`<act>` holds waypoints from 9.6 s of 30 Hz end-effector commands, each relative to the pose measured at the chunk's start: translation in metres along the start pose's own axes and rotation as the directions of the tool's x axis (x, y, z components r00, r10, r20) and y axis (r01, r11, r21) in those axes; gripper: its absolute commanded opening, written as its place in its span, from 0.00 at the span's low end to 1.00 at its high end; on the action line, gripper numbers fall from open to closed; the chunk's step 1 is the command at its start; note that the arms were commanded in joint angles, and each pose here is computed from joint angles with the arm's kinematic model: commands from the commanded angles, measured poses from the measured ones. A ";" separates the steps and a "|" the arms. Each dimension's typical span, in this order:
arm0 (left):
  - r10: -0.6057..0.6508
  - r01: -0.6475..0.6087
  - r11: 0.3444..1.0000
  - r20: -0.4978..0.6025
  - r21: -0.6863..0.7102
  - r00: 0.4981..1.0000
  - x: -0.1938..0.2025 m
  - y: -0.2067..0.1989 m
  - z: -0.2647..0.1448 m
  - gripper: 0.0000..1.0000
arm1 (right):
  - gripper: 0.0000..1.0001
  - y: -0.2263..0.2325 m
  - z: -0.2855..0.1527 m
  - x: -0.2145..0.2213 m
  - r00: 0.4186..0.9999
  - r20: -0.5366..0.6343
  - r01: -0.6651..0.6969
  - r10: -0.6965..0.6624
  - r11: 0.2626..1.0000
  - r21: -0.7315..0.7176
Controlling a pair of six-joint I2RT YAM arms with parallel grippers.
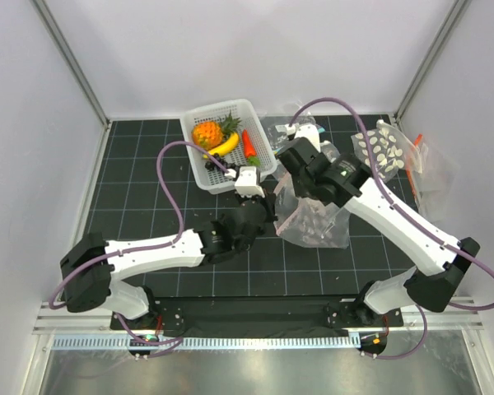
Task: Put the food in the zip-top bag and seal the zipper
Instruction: Open the zipper of the food storage bag at the center of the board, then pick up the fake fruit from the bin.
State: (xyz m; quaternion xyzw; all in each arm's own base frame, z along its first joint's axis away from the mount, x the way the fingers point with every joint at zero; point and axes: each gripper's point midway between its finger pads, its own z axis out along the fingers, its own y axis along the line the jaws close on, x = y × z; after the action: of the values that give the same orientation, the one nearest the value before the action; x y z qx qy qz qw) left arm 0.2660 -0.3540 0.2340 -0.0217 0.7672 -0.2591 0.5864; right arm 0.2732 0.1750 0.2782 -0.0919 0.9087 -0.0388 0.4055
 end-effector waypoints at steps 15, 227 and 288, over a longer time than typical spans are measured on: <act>-0.251 0.235 0.965 0.145 0.119 0.957 -0.031 -0.015 -0.004 0.01 | 0.36 0.026 0.010 0.022 0.984 -0.016 -0.180 0.180 0.971 -0.155; -0.046 0.175 0.943 -0.408 0.283 0.912 0.023 -0.010 0.124 0.00 | 0.01 -0.012 0.024 -0.028 0.985 0.171 -0.075 0.041 0.977 0.199; 0.685 -0.835 0.540 -0.523 -0.104 0.507 -0.081 0.249 0.274 1.00 | 0.01 -0.045 0.080 -0.013 0.999 -0.002 -0.054 0.054 0.993 0.101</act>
State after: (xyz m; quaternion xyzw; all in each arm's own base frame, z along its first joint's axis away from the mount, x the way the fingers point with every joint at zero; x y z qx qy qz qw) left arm 0.5904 -0.2442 0.1237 0.2925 0.8448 0.1247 0.4304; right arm 0.3403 0.1296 0.2240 -0.0437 0.9156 -0.0856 0.3903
